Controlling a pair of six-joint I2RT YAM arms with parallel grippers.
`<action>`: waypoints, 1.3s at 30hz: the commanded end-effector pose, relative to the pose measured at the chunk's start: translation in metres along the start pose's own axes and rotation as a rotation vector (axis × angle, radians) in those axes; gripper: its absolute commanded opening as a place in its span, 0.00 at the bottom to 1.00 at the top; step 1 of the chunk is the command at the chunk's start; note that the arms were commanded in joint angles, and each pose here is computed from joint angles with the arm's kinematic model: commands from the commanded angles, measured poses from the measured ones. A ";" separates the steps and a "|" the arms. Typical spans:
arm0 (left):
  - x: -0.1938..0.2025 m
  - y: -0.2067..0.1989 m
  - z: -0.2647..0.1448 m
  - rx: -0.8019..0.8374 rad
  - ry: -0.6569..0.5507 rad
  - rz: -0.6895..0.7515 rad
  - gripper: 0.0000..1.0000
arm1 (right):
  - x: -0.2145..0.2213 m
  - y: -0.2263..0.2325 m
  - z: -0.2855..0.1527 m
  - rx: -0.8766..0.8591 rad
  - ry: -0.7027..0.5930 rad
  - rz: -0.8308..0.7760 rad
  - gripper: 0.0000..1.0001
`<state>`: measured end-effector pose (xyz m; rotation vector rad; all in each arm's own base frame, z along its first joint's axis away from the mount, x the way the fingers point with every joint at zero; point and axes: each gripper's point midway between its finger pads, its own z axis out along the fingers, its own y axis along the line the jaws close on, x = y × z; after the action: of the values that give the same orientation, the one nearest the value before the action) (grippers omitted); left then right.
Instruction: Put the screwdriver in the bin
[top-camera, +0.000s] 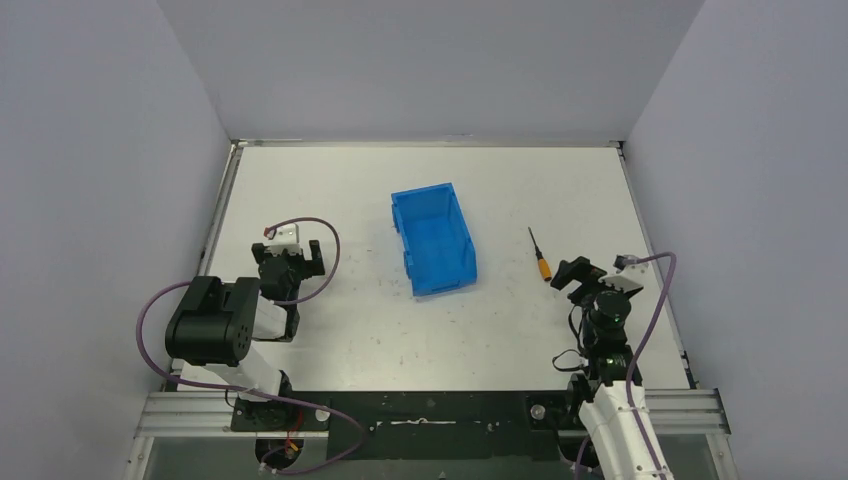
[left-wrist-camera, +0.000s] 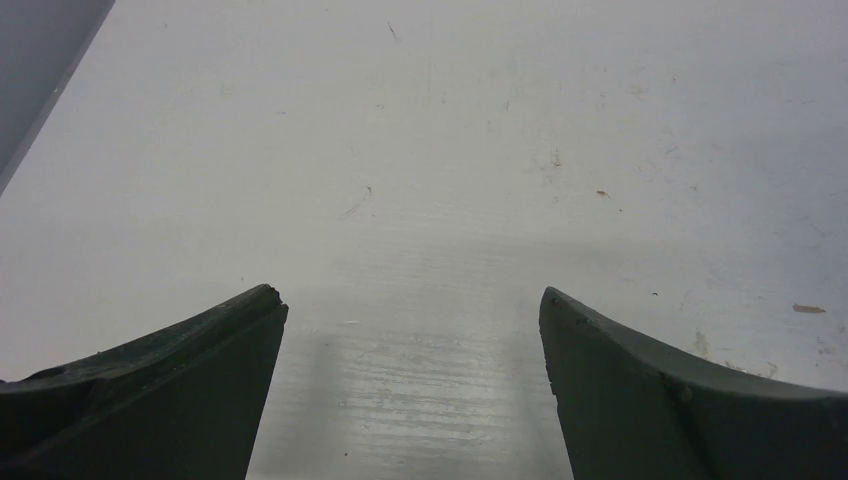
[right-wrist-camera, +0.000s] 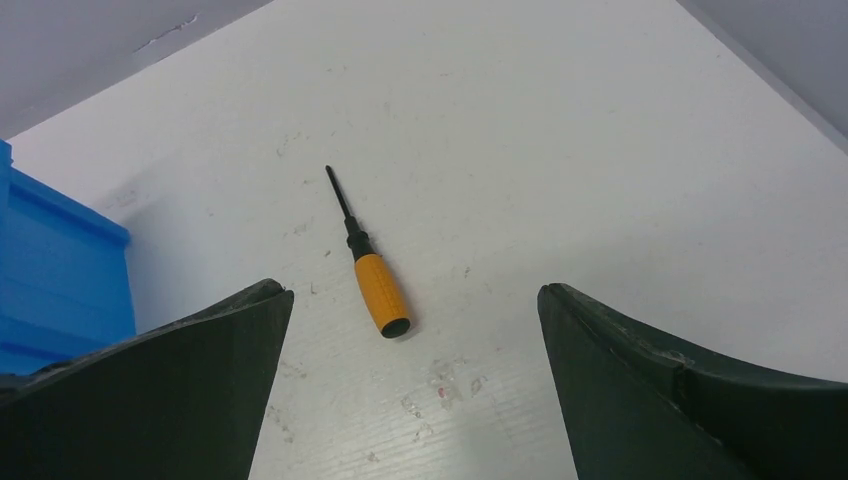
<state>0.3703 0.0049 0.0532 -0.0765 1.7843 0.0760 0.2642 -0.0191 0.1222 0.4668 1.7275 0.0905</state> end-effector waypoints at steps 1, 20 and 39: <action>-0.022 -0.003 0.006 0.011 -0.072 -0.018 0.97 | -0.024 0.007 0.005 -0.012 -0.071 -0.002 1.00; -0.022 -0.004 0.006 0.011 -0.071 -0.016 0.97 | 0.005 0.037 0.075 -0.020 0.493 -0.234 1.00; -0.022 -0.003 0.006 0.010 -0.072 -0.016 0.97 | 0.074 0.034 0.093 0.112 0.759 -0.485 0.00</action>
<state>0.3703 0.0049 0.0532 -0.0765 1.7843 0.0760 0.3460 0.0224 0.0175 0.1035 2.5893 -0.0791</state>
